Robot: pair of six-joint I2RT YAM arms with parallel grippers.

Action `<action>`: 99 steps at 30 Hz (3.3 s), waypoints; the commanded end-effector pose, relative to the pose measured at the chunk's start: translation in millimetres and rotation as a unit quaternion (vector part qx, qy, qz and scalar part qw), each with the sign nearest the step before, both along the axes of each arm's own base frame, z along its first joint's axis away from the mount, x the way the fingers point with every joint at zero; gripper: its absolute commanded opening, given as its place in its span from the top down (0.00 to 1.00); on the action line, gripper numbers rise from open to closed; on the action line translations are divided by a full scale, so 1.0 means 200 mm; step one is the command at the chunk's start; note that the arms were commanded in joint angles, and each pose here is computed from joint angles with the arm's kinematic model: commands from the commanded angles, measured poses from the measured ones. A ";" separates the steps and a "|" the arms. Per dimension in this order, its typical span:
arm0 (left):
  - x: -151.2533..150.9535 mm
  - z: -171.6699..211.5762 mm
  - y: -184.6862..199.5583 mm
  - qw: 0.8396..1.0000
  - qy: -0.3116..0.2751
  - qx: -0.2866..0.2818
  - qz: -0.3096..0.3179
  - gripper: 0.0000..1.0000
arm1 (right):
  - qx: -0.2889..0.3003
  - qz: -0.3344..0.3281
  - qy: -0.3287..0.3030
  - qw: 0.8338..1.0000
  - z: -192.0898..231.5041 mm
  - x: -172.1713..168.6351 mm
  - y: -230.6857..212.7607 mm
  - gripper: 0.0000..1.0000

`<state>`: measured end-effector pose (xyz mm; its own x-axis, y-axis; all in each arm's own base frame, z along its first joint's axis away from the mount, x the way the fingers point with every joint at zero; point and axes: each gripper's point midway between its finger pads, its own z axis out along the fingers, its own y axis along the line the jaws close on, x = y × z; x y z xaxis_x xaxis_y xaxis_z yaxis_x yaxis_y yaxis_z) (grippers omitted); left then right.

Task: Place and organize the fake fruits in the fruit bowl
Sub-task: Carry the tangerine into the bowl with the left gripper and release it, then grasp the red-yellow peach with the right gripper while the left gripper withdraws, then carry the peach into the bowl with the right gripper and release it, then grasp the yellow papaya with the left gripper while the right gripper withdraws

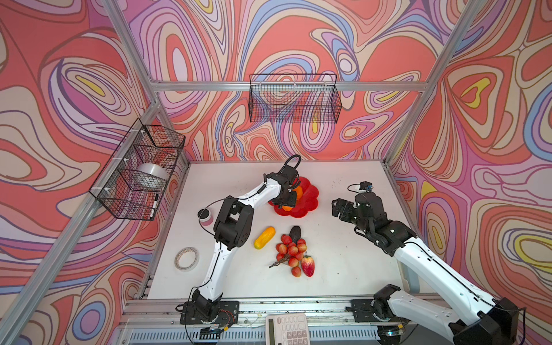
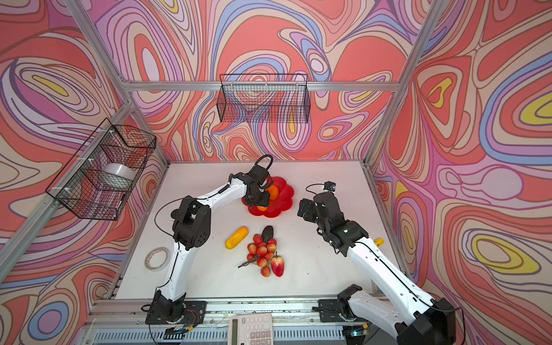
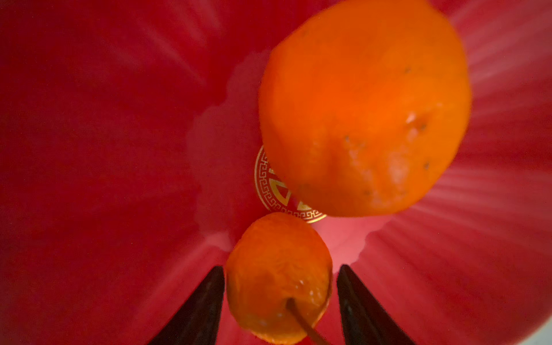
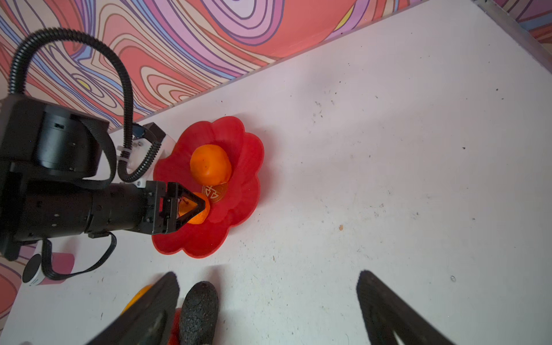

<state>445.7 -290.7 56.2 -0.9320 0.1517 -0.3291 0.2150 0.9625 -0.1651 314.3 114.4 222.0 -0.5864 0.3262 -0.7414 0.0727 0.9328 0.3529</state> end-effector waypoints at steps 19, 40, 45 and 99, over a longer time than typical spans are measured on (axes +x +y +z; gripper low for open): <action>-0.54 0.94 0.80 0.912 -0.359 -0.083 0.178 0.11 | 0.017 0.167 0.209 0.963 -0.66 -0.71 0.51 0.15; -0.96 0.65 1.23 0.899 -0.322 -0.048 0.295 0.05 | -0.010 0.096 0.258 0.961 -0.88 -0.74 0.45 0.70; -0.94 0.63 1.19 0.903 -0.317 -0.054 0.286 0.04 | -0.025 0.027 0.186 0.982 -0.59 -0.73 0.16 0.70; -0.93 0.38 0.72 0.987 -0.118 -0.089 0.069 0.12 | 0.046 0.050 0.014 0.998 -0.06 0.59 0.51 0.16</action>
